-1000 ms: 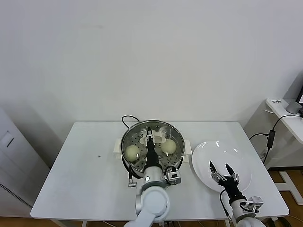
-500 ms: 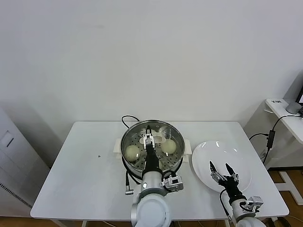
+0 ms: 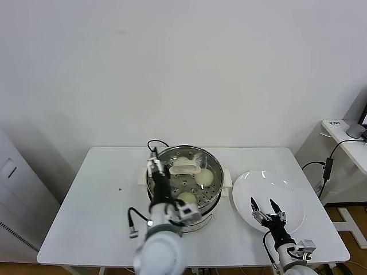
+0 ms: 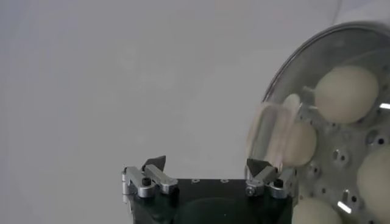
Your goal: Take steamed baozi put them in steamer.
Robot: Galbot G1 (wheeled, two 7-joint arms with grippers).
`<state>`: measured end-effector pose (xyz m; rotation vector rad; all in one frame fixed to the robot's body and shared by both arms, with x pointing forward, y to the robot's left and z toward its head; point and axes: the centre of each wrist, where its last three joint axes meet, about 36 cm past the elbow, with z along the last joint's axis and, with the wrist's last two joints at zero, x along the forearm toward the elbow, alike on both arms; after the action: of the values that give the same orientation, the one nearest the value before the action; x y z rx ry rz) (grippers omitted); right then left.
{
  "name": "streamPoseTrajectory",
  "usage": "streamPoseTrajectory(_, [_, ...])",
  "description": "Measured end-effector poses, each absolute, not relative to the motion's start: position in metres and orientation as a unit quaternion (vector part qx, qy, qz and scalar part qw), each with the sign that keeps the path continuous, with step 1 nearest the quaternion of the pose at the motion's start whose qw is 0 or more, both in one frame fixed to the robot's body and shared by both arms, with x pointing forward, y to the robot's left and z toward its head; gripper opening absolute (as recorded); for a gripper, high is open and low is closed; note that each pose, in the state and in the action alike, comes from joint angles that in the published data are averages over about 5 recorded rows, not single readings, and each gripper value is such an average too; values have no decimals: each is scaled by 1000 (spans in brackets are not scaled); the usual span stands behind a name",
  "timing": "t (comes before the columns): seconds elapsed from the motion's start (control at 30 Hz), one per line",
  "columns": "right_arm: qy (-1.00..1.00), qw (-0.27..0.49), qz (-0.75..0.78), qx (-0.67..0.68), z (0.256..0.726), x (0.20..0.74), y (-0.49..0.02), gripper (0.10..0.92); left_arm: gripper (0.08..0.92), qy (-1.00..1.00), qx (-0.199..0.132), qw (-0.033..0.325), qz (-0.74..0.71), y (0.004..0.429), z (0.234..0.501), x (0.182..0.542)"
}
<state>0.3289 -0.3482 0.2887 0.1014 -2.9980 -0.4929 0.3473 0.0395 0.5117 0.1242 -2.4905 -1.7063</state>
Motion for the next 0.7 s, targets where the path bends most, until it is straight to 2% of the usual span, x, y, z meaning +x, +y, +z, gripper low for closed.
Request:
streamPoseTrajectory(0.13, [-986, 38, -158, 45, 292, 328, -342, 823, 823, -849, 51, 89, -519, 74, 511, 359])
streamPoseTrajectory(0.43, [-989, 14, -131, 62, 303, 325, -329, 823, 823, -921, 40, 165, -350, 165, 494, 369])
streamPoseTrajectory(0.53, [-990, 9, -126, 62, 305, 322, -325, 823, 823, -940, 32, 164, -297, 189, 487, 364])
streamPoseTrajectory(0.7, [-991, 2, -121, 63, 309, 317, -318, 823, 823, -966, 21, 119, -228, 219, 472, 351])
